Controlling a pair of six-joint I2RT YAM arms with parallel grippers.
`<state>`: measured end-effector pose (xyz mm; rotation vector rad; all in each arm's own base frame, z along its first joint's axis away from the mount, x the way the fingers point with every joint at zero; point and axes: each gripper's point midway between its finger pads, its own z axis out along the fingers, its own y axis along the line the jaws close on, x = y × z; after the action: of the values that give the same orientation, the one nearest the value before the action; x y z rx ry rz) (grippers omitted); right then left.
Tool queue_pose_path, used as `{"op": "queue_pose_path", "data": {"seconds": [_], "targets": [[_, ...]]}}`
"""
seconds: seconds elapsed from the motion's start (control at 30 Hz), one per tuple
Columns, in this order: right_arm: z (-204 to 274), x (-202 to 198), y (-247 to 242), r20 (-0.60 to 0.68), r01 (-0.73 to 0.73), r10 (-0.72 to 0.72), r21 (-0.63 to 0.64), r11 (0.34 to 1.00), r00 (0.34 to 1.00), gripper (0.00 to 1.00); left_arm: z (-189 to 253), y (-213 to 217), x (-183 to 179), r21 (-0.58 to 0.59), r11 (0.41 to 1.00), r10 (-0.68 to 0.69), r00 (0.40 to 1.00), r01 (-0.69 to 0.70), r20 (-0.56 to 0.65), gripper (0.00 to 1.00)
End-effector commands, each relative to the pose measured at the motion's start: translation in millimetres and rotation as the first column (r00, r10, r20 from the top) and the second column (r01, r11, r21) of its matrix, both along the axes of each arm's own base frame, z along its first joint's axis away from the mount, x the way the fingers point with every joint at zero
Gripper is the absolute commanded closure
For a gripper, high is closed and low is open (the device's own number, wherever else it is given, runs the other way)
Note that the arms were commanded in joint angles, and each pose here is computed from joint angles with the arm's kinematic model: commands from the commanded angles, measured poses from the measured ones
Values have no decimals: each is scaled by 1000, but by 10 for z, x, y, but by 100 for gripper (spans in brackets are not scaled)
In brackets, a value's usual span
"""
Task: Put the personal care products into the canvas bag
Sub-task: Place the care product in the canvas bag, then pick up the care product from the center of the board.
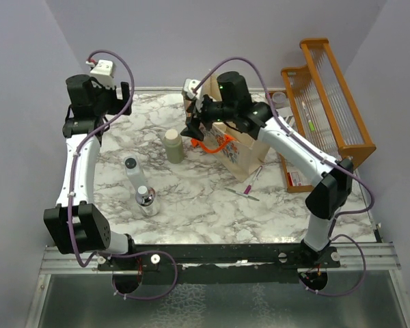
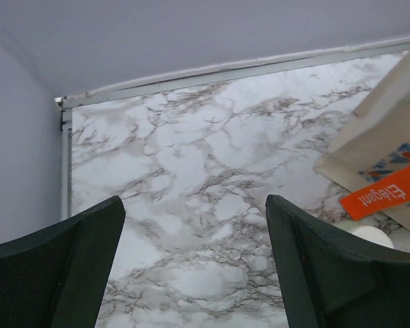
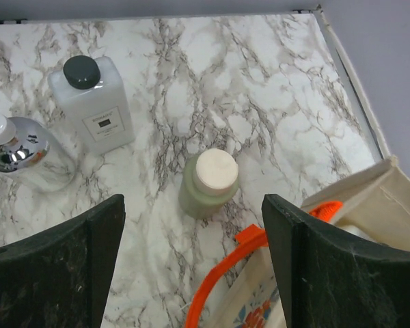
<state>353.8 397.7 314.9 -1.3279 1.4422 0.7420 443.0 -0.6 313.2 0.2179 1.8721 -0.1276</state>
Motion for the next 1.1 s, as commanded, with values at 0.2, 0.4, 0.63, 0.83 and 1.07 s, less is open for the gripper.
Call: {"op": "queue_pose_path", "data": {"seconds": [0.2,0.4,0.63,0.83,1.07], "targets": [[-642,230,487,-35,56,-62,-153,987,997,17,228,334,-140,-63,991,120,991,-116,58,13],[-940,382,635,-52,68,-79,-192,979,996,15,293,361,-206,-41,992,125,989,-122,86,13],[-1277,500,729,-60,73,-89,-231,970,994,15,213,349,-258,-33,993,119,989,-117,90,13],[-1511,520,780,-89,62,-87,-248,967,992,18,212,299,-272,-37,995,94,992,-91,88,13],[-1607,444,838,-134,24,-56,-231,973,989,28,178,310,-268,-20,996,88,992,-87,85,13]]}}
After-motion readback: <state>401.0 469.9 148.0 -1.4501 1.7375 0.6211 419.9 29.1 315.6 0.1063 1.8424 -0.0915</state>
